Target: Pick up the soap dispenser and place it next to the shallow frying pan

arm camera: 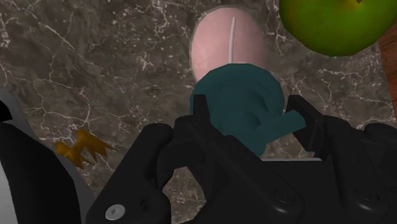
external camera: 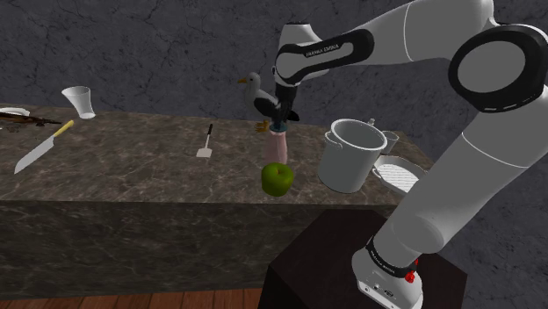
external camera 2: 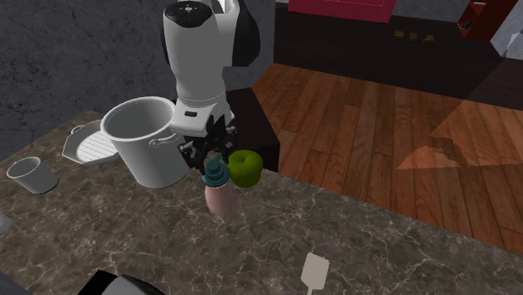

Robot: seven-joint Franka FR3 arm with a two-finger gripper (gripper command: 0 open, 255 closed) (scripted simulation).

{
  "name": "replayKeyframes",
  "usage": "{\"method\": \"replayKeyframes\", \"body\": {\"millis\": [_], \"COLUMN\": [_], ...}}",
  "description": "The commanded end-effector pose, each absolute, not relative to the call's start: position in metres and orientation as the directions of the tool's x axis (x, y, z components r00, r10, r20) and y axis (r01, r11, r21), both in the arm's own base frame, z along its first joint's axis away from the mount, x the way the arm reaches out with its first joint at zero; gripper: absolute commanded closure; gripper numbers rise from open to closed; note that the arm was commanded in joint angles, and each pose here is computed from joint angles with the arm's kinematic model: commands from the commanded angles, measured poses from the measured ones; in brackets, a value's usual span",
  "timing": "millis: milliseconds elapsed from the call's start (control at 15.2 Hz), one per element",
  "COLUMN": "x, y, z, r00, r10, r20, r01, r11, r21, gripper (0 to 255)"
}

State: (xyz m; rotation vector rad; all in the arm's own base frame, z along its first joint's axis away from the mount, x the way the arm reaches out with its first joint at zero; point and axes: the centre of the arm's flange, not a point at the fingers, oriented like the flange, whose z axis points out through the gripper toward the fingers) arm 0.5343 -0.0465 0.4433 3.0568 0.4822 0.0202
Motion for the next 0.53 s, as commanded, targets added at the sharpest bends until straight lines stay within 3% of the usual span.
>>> {"method": "replayKeyframes", "body": {"millis": [0,462], "x": [0.535,0.535], "y": [-0.046,-0.046], "z": [0.455,0.492], "r00": [0.951,0.951], "r10": [0.308,0.308], "r20": [0.006,0.006], "r01": [0.307,0.307], "r11": [-0.950,-0.950], "r21": [0.048,0.048], "gripper": [255,255]}}
